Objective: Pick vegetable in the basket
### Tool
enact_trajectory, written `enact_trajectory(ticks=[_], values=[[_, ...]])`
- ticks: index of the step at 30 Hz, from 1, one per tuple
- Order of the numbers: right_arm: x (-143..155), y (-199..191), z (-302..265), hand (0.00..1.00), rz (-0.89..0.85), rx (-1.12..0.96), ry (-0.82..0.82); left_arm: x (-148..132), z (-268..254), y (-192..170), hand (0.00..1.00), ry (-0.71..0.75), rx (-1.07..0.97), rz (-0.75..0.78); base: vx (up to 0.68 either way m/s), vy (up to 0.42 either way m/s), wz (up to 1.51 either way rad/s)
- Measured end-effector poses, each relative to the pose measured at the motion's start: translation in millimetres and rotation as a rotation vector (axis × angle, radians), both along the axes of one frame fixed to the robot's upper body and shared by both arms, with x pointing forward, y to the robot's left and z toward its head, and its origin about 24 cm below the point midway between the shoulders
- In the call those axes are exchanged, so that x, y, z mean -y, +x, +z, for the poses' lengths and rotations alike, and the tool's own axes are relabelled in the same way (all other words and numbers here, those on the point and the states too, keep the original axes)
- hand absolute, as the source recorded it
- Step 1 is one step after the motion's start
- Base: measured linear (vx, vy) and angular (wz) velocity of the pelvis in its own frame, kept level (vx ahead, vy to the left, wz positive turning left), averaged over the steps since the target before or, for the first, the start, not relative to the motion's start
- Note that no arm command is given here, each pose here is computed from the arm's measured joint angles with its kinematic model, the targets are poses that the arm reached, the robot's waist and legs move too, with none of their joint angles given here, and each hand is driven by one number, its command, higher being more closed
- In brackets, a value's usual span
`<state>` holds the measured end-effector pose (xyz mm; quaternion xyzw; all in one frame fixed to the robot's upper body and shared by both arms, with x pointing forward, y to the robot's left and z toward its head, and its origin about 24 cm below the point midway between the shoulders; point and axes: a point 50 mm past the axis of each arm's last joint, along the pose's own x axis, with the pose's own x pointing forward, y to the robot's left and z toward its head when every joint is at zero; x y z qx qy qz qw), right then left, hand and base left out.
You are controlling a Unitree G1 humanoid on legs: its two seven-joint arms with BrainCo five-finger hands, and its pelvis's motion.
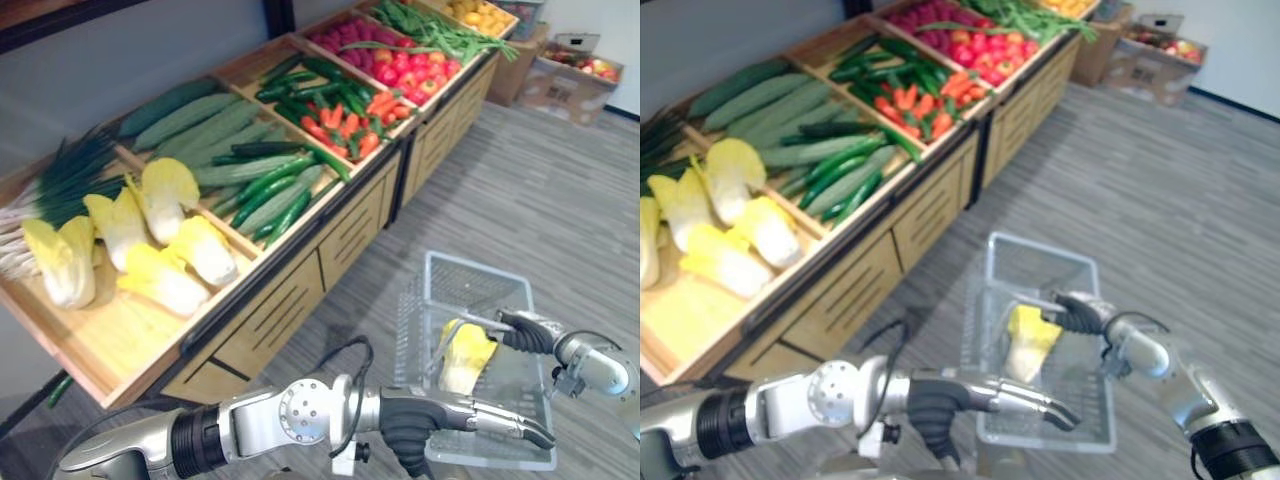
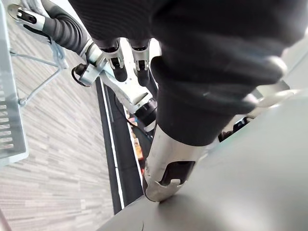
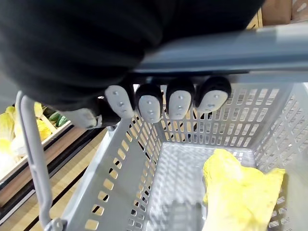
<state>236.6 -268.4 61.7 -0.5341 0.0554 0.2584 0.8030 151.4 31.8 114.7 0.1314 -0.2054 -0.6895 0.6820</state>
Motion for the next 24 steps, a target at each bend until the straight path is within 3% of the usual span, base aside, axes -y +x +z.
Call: enact_trajectory(ticks=[6, 10, 14, 16, 18, 21, 22, 24], values=[[23.2, -29.1, -47.4, 1.0, -0.258, -0.072, 0.095, -26.5, -5.0, 8.1, 0.0, -0.112, -0.194, 0.221, 0.01, 0.015, 0.75], [46.5, -58.7, -74.7, 1.0, -0.529, -0.09, 0.163, -53.2, -8.6, 31.3, 0.0, -0.214, -0.248, 0.495, 0.01, -0.005, 1.0], [51.7, -94.8, -114.0, 1.0, -0.823, -0.149, 0.288, -96.6, -17.6, 52.0, 0.0, -0.384, -0.26, 0.941, 0.05, -0.027, 0.89], [50.6, -107.1, -130.1, 1.0, -0.933, -0.181, 0.334, -121.0, -28.2, 59.1, 0.0, -0.394, -0.224, 1.198, 0.04, -0.047, 0.54], [46.1, -129.4, -152.1, 1.0, -1.075, -0.249, 0.393, -159.1, -44.4, 59.7, 0.0, -0.341, -0.157, 1.518, 0.03, -0.053, 0.49], [34.3, -153.5, -174.4, 1.0, -1.197, -0.351, 0.438, -201.3, -67.5, 53.7, 0.0, -0.242, -0.146, 1.836, 0.04, -0.049, 0.31], [25.2, -167.6, -184.6, 1.0, -1.255, -0.4, 0.458, -225.0, -83.0, 44.2, 0.0, -0.161, -0.156, 2.019, 0.03, -0.037, 0.26], [17.2, -177.3, -191.5, 1.0, -1.293, -0.438, 0.474, -247.9, -99.4, 30.3, 0.0, -0.073, -0.17, 2.195, 0.04, -0.019, 0.23]])
